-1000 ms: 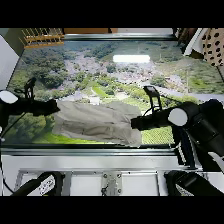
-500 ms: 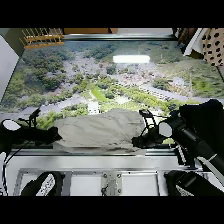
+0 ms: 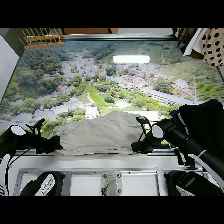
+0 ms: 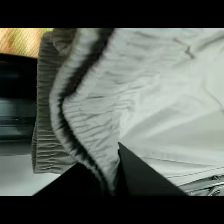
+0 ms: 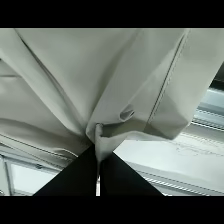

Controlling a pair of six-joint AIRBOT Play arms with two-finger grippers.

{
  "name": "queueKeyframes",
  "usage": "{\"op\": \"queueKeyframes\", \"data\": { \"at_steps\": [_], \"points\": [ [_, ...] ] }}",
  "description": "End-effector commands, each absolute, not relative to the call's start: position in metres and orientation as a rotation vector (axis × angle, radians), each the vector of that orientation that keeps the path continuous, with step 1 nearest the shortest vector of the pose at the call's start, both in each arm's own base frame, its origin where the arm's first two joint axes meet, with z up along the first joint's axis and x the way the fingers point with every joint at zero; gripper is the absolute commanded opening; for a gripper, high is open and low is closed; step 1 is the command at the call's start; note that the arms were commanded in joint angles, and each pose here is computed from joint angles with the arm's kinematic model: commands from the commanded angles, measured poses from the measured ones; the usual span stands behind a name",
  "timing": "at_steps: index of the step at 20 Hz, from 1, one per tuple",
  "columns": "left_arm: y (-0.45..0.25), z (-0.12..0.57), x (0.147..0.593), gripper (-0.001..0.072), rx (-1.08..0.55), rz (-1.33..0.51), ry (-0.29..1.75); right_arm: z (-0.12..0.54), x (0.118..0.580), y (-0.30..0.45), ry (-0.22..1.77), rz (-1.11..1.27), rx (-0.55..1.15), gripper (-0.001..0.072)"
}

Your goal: Fold the clothes and pants, and hang the long-sleeved shirts on hangers.

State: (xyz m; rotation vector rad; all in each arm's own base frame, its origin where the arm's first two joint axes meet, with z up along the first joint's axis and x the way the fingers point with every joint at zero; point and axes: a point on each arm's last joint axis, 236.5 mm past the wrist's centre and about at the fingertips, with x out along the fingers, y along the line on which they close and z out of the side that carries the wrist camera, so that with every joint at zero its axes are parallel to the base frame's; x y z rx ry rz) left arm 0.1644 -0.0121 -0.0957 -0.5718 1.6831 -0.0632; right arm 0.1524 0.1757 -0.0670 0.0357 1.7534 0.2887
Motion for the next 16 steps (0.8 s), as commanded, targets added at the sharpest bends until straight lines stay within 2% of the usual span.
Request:
{"op": "queueKeyframes", "data": {
  "at_steps": [1, 2, 3, 4, 8, 11, 13, 16],
  "points": [
    [-0.012, -0.09, 0.163, 0.0539, -0.587, -0.091, 1.753, -0.075, 0.157, 0.176, 1.744, 0.283, 0.027, 0.007],
    [-0.013, -0.083, 0.174, 0.0617, -0.605, -0.105, 1.736, -0.071, 0.162, 0.178, 1.721, 0.291, 0.037, 0.0344],
    [-0.015, -0.073, 0.189, 0.0619, -0.627, -0.127, 1.698, -0.063, 0.168, 0.18, 1.689, 0.305, 0.044, 0.0666],
    [-0.016, -0.06, 0.203, 0.0619, -0.631, -0.146, 1.657, -0.051, 0.176, 0.181, 1.653, 0.314, 0.065, 0.0711],
    [0.005, -0.012, 0.241, 0.0619, -0.52, -0.11, 1.456, -0.004, 0.212, 0.154, 1.493, 0.283, 0.189, 0.0711],
    [0.027, -0.012, 0.242, 0.0619, -0.433, -0.031, 1.42, -0.005, 0.231, 0.109, 1.472, 0.202, 0.245, 0.0711],
    [0.029, -0.028, 0.243, 0.0619, -0.444, -0.019, 1.443, -0.021, 0.243, 0.087, 1.463, 0.185, 0.264, 0.0711],
    [0.022, -0.069, 0.25, 0.062, -0.534, -0.017, 1.474, -0.049, 0.254, 0.096, 1.462, 0.264, 0.351, 0.0712]
  ]
}}
